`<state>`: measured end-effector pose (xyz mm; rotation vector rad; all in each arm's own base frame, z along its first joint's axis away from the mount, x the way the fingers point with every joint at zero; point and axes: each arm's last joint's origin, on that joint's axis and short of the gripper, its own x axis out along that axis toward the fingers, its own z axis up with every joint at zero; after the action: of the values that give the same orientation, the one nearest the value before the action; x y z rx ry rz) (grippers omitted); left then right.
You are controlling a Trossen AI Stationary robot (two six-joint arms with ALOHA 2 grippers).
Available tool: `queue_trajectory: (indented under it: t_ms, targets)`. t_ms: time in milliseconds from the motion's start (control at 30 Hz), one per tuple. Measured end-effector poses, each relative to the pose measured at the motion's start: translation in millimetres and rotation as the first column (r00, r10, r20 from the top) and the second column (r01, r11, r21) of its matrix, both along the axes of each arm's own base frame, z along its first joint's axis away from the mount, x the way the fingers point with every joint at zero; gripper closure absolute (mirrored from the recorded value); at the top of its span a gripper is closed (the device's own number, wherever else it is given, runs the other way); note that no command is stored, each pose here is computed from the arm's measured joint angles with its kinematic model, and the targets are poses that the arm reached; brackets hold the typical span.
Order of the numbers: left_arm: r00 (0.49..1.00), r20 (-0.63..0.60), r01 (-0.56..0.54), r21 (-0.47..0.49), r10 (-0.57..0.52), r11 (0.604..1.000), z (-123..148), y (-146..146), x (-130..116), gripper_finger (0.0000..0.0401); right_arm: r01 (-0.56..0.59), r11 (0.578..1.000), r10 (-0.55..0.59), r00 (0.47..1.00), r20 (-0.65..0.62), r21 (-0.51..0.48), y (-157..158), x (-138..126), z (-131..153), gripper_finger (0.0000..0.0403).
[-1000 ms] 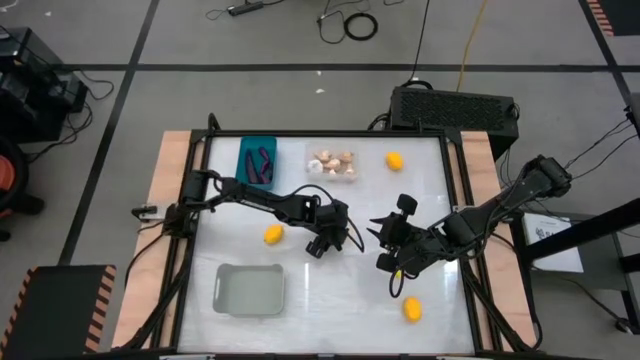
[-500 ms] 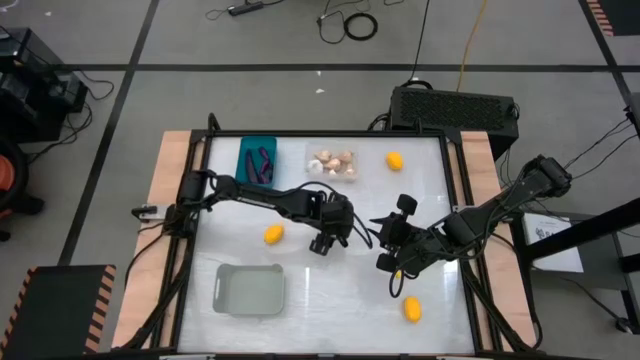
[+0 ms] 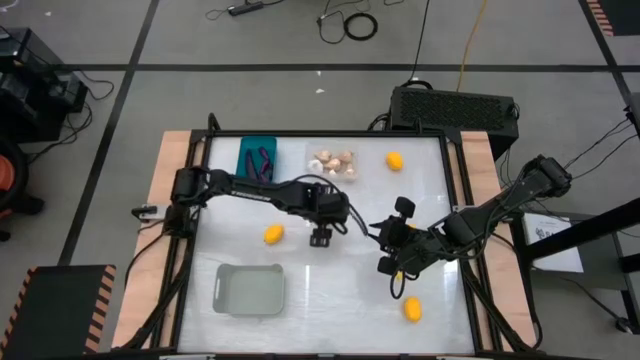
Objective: Sort produce into baskets
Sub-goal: Put the lemon into the gray bin
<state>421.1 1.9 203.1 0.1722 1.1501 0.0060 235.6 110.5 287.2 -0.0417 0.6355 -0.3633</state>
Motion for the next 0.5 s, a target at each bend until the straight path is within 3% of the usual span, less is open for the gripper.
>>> queue_trajectory:
  t_ms: [233,367,500]
  targets:
    - [0.971,0.069,-0.229,0.009,0.227,0.973,40,6,-19,0.0111,0.017,1.0,-0.017,1.0,0.01,0.023,0,0,0,0.031]
    - [0.903,0.093,-0.412,-0.085,0.419,0.907,58,14,-31,0.0111,0.031,0.998,-0.031,0.999,0.012,0.053,0,0,-1,0.031]
    - [0.809,0.062,-0.569,-0.162,0.584,0.806,60,19,-36,0.0111,0.032,0.997,-0.033,0.999,0.011,0.075,0,0,-1,0.031]
